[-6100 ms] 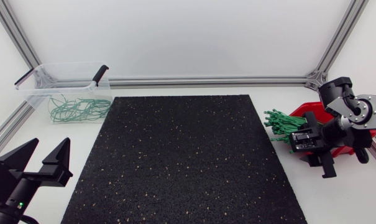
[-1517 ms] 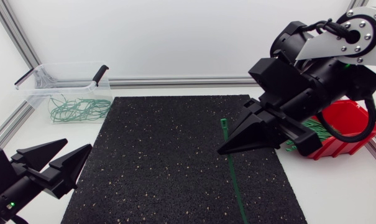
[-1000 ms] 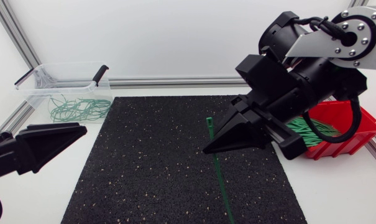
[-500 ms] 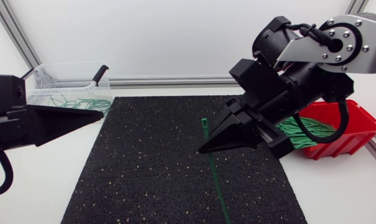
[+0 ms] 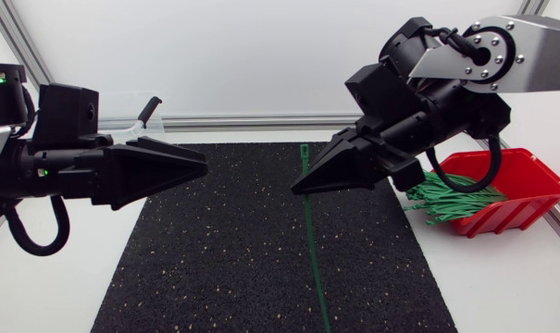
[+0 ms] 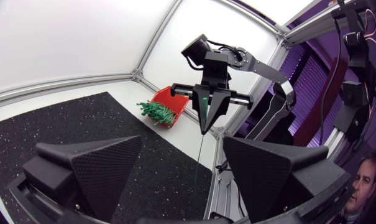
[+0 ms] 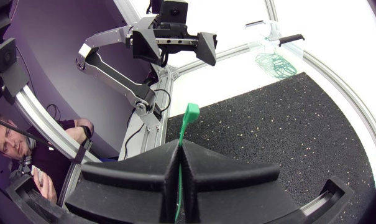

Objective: Take a green cable tie from the red box, thread the tail through the head to close it, then place it in the transparent bin on the left.

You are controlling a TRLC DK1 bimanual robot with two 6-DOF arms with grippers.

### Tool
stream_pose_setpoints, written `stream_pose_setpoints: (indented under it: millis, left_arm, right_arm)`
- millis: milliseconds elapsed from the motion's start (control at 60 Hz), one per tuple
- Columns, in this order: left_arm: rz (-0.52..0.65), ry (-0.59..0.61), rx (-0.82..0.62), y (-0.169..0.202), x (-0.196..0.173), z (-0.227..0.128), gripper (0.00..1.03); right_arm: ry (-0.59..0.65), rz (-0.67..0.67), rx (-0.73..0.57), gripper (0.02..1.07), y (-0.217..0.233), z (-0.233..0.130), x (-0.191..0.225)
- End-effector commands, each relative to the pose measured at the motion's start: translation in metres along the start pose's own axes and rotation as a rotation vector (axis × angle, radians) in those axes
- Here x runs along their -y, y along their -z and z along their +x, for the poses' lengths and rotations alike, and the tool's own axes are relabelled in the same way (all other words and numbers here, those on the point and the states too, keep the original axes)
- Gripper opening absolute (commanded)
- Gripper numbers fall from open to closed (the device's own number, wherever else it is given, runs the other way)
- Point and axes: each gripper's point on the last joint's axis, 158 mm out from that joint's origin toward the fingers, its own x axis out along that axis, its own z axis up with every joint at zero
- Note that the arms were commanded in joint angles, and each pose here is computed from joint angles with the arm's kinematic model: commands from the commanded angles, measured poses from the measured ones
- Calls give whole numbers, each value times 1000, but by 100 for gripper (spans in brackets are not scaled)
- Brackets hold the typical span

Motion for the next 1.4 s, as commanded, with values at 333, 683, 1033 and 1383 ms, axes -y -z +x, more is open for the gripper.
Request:
stream_pose_setpoints:
  millis: [333,683,1033,1383]
  left_arm:
    - [65,33,-5,-31,41,19,91]
    - [217,126,-43,-35,91,24,94]
    - [243,107,-53,-37,83,41,98]
    - [214,77,-69,-29,59,50,96]
  right_arm:
    - [-43,6,23,8,-29,18,-18]
    - [-71,-9,94,8,-46,2,-42]
    - [-75,-42,124,8,-54,-4,-60]
    - [-82,-22,102,8,-53,23,-43]
